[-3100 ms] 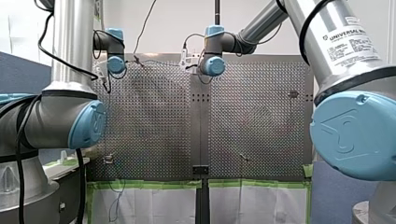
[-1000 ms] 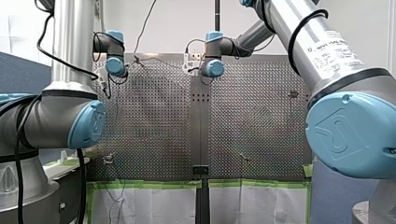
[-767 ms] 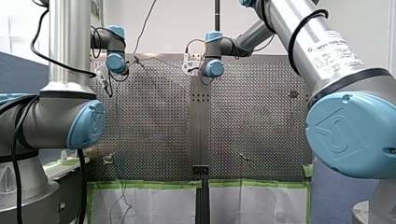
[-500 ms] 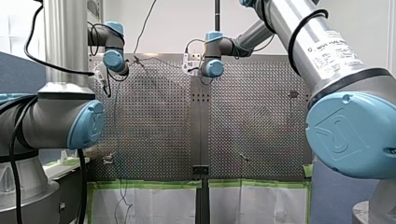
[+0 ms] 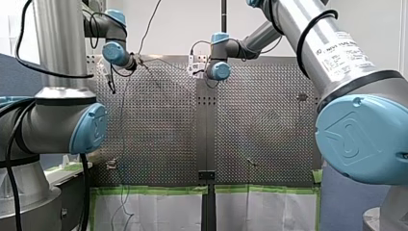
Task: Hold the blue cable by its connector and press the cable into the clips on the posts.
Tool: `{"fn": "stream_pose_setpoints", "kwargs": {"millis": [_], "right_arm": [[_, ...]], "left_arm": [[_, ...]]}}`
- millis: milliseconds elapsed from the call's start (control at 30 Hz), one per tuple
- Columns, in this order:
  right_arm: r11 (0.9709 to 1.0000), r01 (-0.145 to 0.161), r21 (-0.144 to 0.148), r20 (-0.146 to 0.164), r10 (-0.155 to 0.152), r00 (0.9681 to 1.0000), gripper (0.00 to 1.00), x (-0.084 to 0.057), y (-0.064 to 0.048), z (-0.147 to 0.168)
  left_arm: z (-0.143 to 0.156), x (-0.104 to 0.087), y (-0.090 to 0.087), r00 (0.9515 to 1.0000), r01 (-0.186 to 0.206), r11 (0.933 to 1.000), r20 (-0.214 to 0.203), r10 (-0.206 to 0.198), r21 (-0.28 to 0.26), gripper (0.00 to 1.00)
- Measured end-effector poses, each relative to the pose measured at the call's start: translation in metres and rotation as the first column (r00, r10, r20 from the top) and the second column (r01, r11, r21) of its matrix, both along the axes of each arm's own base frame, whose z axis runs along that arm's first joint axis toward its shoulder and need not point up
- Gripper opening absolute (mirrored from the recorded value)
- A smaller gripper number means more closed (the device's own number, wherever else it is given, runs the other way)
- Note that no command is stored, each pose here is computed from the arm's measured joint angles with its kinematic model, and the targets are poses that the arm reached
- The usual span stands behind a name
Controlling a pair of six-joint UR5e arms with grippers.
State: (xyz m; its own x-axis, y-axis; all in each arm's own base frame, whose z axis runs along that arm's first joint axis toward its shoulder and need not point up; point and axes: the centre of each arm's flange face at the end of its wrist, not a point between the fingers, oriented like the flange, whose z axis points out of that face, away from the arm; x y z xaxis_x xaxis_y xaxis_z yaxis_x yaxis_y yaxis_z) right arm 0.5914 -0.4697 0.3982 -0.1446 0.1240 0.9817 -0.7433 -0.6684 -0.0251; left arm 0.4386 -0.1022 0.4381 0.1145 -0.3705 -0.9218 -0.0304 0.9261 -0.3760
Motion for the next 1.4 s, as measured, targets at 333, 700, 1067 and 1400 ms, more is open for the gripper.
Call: {"fn": "stream_pose_setpoints", "kwargs": {"millis": [333,700,1067,1400], "right_arm": [[1.0000,-0.003,0.000,0.000,0.003,1.0000,0.00,0.000,0.000,0.000],[1.0000,-0.007,0.000,-0.001,0.007,1.0000,0.00,0.000,0.000,-0.001],[1.0000,-0.009,0.001,-0.002,0.009,1.0000,0.00,0.001,0.000,-0.001],[0.9998,-0.019,-0.001,-0.005,0.019,0.9998,0.00,0.003,0.003,-0.002]], "left_arm": [[0.008,-0.020,0.002,0.9976,-0.041,0.9961,-0.053,0.045,0.078,1.00],[0.004,-0.034,-0.003,0.9873,-0.025,0.9863,-0.151,0.050,0.163,1.00],[0.018,-0.028,-0.008,0.9879,0.000,0.9645,-0.150,0.041,0.264,1.00],[0.038,-0.029,-0.010,0.9944,-0.003,0.9316,-0.097,0.041,0.364,1.00]]}}
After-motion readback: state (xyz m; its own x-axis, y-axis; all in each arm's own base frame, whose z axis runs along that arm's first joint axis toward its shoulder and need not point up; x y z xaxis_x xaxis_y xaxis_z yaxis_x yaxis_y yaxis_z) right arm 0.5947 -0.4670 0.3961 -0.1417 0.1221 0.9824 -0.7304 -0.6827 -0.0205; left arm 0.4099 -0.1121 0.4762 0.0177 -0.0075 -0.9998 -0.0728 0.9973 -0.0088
